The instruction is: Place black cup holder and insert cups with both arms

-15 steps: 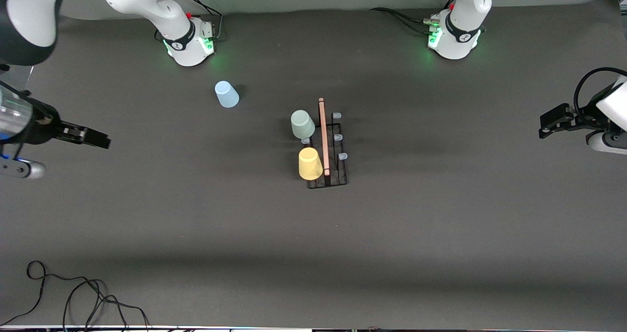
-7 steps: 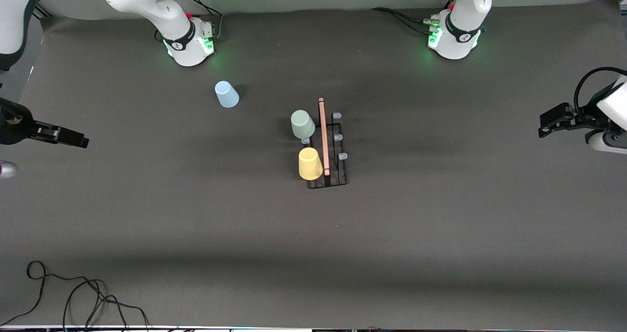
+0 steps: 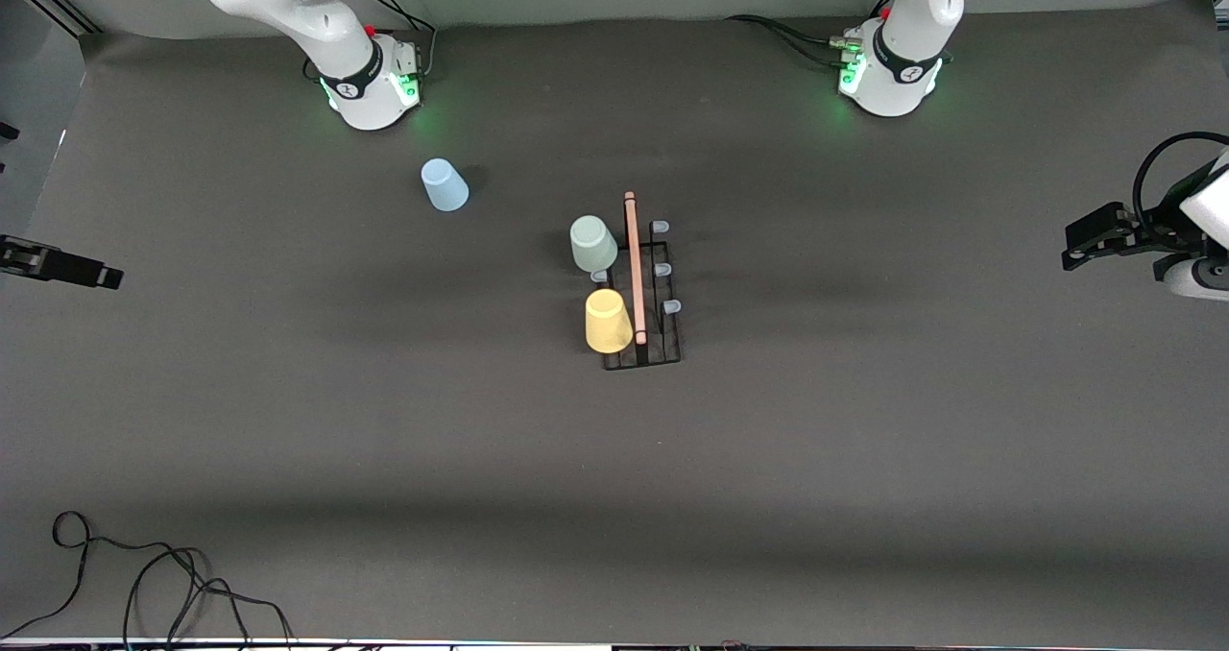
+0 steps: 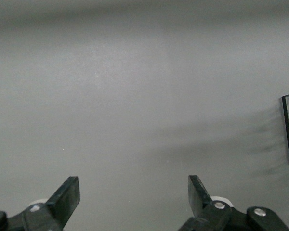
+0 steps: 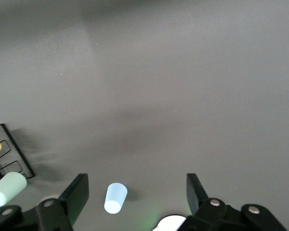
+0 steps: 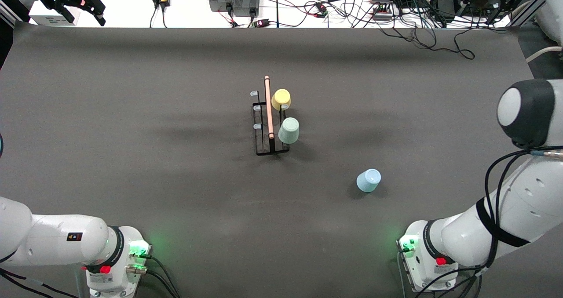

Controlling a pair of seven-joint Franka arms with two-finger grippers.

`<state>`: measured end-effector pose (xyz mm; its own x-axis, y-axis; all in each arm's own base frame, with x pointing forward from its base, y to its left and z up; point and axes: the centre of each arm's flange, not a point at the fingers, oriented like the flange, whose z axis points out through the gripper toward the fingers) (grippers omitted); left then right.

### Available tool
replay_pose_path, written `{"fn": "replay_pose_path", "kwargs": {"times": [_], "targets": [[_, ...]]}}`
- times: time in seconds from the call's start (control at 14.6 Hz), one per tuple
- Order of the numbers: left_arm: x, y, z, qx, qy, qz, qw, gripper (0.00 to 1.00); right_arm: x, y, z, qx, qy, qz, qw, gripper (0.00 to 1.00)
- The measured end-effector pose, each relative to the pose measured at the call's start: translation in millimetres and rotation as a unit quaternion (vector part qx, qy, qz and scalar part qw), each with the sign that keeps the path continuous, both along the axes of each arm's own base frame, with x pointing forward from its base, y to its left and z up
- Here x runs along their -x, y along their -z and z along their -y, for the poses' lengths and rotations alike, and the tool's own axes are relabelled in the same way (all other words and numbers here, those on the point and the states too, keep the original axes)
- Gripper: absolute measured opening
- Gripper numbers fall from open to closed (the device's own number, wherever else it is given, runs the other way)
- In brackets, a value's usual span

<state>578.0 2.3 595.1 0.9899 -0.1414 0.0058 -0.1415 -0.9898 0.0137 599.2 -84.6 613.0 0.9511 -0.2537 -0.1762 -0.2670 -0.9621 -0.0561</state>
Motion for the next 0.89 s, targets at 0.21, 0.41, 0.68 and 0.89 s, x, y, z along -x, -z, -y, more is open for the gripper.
{"fn": "replay_pose_path", "kwargs": {"times": [0.21, 0.41, 0.68, 0.89], "targets": [[0.0, 0.0, 0.6, 0.000, 0.000, 0.000, 1.000, 1.00, 2.5, -3.2, 5.1, -0.006, -0.009, 0.004, 1.000, 0.91], [0.0, -0.1, 0.5, 0.000, 0.000, 0.000, 1.000, 1.00, 7.6, -3.0, 1.3, 0.000, -0.025, 0.023, 0.999, 0.91], [0.0, -0.1, 0.5, 0.000, 0.000, 0.000, 1.000, 1.00, 28.6, 0.9, -3.2, 0.019, -0.076, 0.051, 0.996, 0.91], [-0.1, -0.1, 0.5, 0.000, 0.000, 0.001, 1.000, 1.00, 33.0, 2.0, -19.0, 0.034, -0.104, 0.055, 0.993, 0.91]]}}
